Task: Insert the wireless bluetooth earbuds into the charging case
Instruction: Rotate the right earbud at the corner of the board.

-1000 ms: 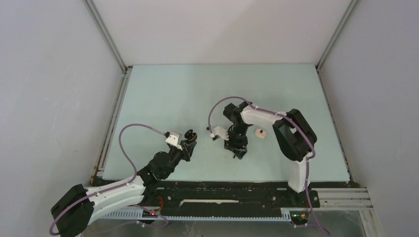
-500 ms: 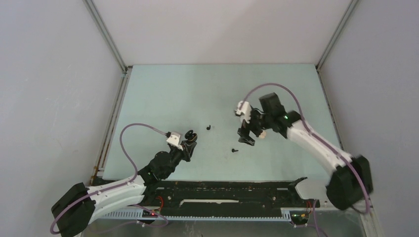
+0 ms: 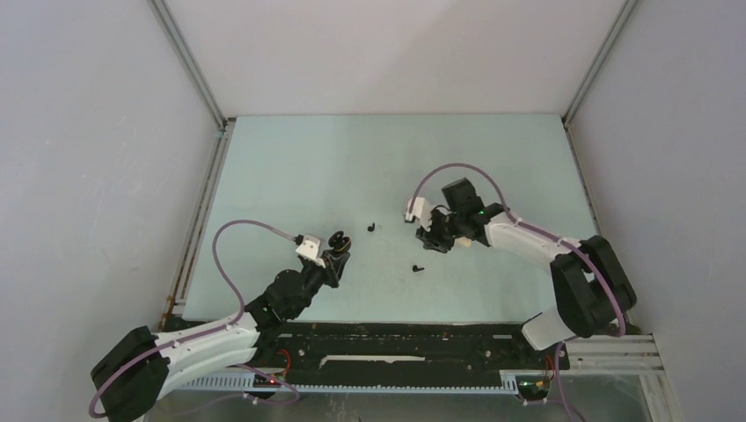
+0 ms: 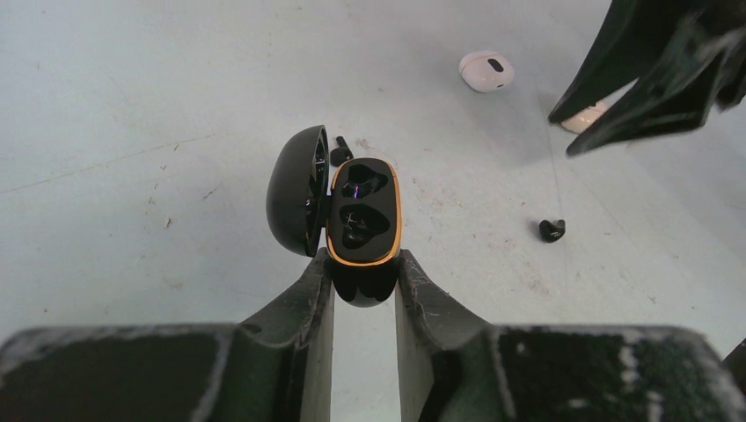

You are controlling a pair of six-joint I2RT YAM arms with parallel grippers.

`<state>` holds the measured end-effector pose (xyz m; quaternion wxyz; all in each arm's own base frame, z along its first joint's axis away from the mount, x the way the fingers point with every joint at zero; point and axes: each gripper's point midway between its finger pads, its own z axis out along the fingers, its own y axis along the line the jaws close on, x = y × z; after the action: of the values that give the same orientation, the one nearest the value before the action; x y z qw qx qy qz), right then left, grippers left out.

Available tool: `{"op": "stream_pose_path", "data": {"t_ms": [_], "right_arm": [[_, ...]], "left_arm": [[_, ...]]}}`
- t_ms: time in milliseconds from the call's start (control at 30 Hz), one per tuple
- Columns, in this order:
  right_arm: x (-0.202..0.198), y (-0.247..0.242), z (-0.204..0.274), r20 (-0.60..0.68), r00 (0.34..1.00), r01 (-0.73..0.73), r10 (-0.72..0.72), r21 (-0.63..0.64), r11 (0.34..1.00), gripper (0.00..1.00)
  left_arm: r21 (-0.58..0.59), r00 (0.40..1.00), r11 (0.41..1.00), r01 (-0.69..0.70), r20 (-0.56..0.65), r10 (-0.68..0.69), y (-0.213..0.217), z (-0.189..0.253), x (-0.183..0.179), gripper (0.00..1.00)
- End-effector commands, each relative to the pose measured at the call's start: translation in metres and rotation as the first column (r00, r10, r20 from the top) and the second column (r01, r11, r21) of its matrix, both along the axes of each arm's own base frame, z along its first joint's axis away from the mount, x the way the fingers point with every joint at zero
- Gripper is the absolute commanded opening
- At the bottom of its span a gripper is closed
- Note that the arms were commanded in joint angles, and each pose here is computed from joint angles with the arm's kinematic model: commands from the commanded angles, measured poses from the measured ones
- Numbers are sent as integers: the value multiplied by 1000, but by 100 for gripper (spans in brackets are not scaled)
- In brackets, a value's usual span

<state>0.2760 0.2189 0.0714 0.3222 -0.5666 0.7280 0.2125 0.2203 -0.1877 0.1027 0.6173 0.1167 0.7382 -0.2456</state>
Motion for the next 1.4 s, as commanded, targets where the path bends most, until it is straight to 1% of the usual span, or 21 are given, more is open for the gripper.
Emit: {"op": "stream_pose_path", "data": {"t_ms": [0, 200, 367, 767, 967, 1367], "right_arm": [[10, 6, -15, 110, 989, -76, 94, -160, 984, 35], [0, 9, -42, 92, 983, -128, 158, -270, 954, 36], [-14, 10, -59, 43, 977, -184, 207, -314, 931, 36], [-52, 17, -57, -61, 942, -334, 329, -263, 905, 39], [-54, 20, -53, -53, 942, -333, 331, -256, 908, 39], [-58, 30, -59, -24, 932, -352, 362, -310, 883, 40]], "left_arm": [[-52, 998, 998, -21, 53, 23, 2, 18, 4, 3], [-54, 998, 998, -18, 64, 22, 3, 21, 4, 3], [-49, 998, 999, -15, 65, 18, 2, 20, 4, 3], [-46, 998, 999, -7, 62, 10, 1, 19, 3, 4], [-39, 998, 999, -2, 56, 4, 0, 17, 3, 4], [-37, 999, 999, 5, 50, -3, -2, 16, 3, 4]]}}
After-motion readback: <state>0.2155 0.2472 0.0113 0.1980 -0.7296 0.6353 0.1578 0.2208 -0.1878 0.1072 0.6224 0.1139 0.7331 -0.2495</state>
